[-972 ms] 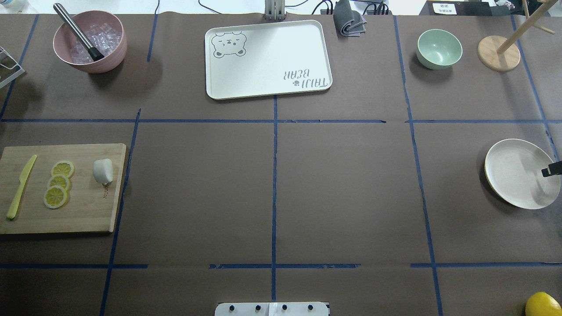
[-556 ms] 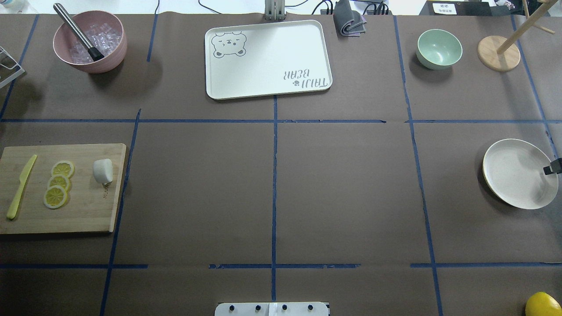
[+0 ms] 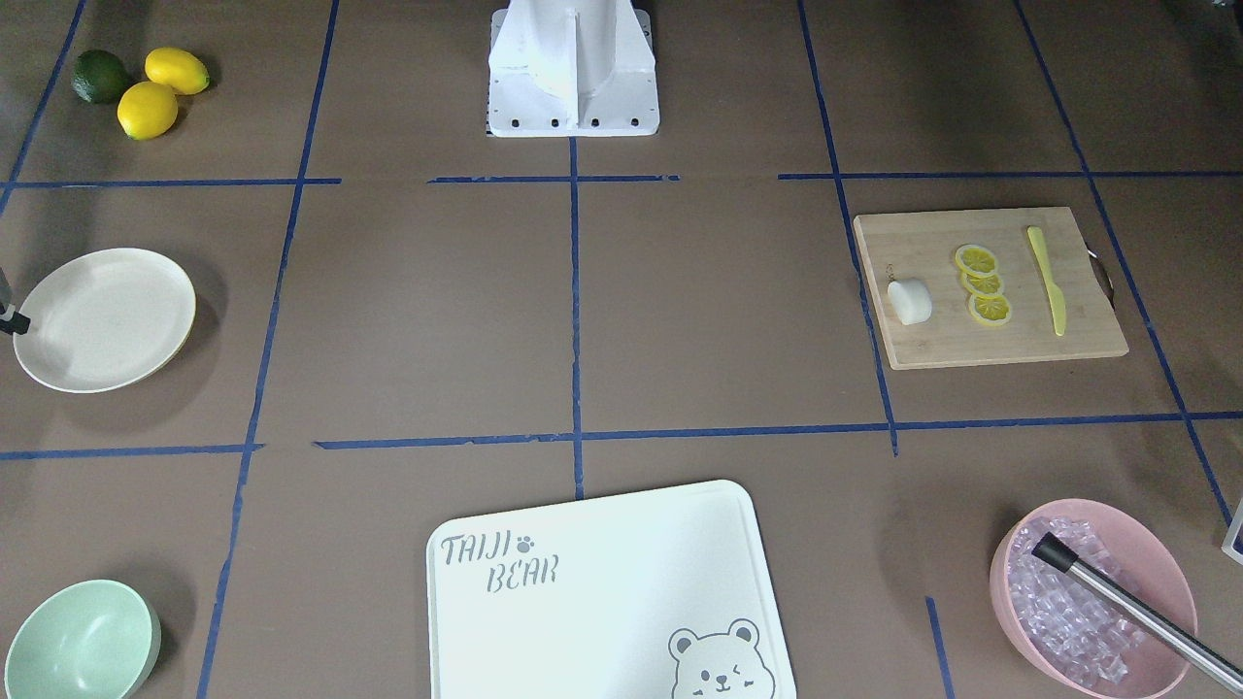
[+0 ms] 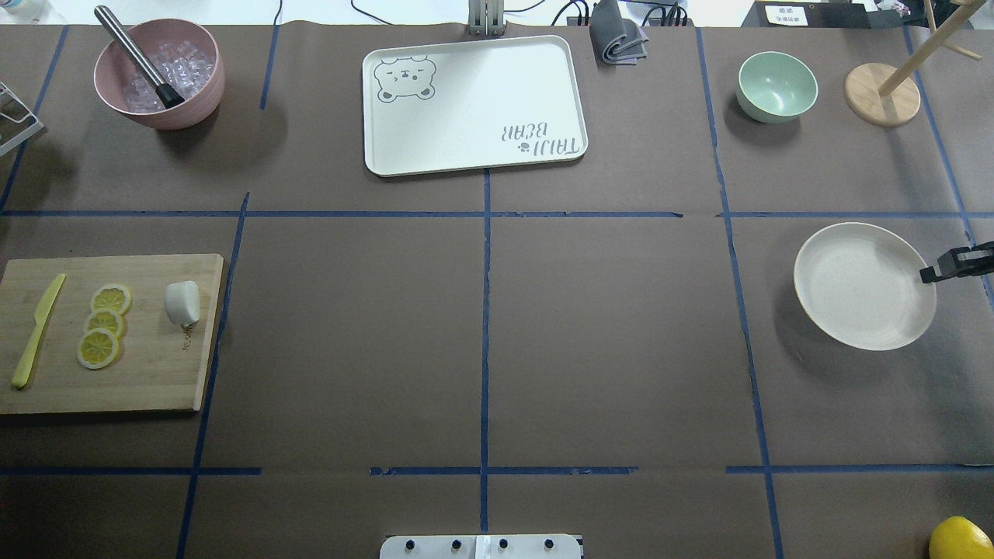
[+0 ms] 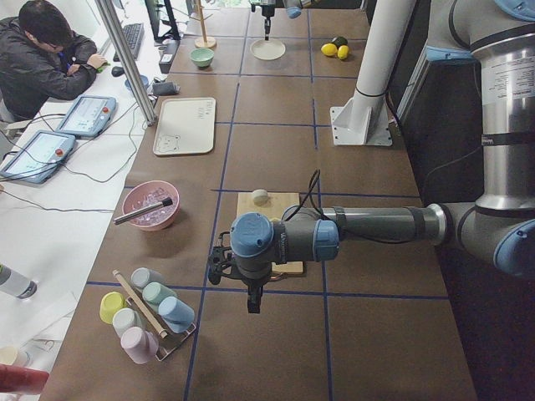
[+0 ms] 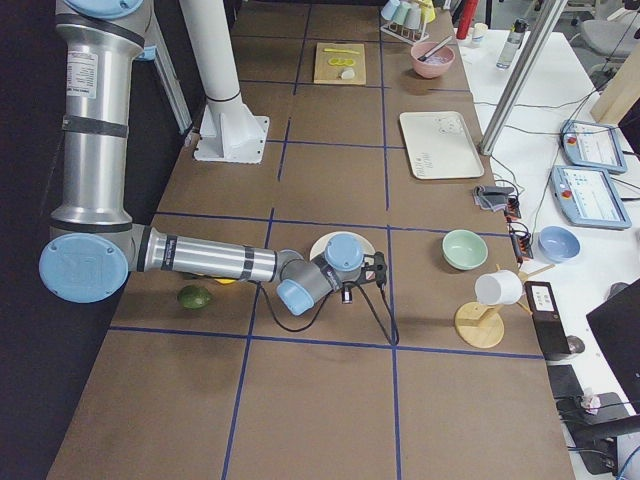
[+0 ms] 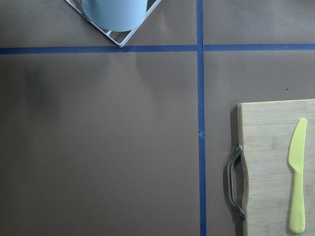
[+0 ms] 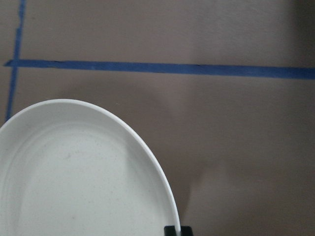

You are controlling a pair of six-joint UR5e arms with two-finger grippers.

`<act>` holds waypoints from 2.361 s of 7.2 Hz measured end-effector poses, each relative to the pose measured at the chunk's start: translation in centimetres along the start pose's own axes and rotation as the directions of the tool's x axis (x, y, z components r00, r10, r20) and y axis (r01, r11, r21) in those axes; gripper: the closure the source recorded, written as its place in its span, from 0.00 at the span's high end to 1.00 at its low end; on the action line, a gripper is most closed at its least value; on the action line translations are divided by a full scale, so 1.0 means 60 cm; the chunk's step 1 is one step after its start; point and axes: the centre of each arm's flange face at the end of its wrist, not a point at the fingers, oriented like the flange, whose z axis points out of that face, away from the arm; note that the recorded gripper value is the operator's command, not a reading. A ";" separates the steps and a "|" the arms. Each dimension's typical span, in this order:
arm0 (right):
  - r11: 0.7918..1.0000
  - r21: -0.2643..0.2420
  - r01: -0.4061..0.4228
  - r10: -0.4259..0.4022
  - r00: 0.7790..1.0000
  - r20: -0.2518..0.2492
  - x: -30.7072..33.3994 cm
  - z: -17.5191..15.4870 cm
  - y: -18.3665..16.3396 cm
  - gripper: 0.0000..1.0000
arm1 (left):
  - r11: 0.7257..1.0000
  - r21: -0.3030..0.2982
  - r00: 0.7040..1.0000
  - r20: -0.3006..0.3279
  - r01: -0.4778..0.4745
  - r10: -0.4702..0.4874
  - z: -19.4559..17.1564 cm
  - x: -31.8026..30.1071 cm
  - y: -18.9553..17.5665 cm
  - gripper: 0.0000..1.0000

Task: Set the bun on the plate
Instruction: 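Drag the white plate with the right gripper toward the table center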

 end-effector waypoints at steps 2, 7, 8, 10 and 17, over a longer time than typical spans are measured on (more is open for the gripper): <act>0.998 -0.015 -0.062 0.063 0.993 0.104 -0.204 0.018 -0.055 0.00 | 1.000 0.000 1.000 -0.001 0.000 0.000 0.000 0.000 0.000 1.00; 0.977 -0.023 -0.214 0.215 0.969 0.118 -0.720 0.222 -0.029 0.00 | 1.000 -0.004 1.000 -0.001 0.003 -0.003 0.002 -0.001 0.001 1.00; 0.976 -0.008 -0.219 0.219 0.972 0.081 -0.772 0.253 -0.003 0.00 | 1.000 -0.006 1.000 -0.001 0.004 -0.004 0.003 -0.002 0.002 1.00; 0.971 0.016 -0.240 0.239 0.970 0.034 -0.832 0.294 0.036 0.00 | 1.000 -0.008 1.000 -0.001 0.007 -0.007 0.005 -0.004 0.002 1.00; 0.955 0.047 -0.293 0.296 0.954 -0.049 -0.834 0.314 0.045 1.00 | 1.000 -0.014 1.000 -0.002 0.009 -0.009 0.011 -0.007 0.009 1.00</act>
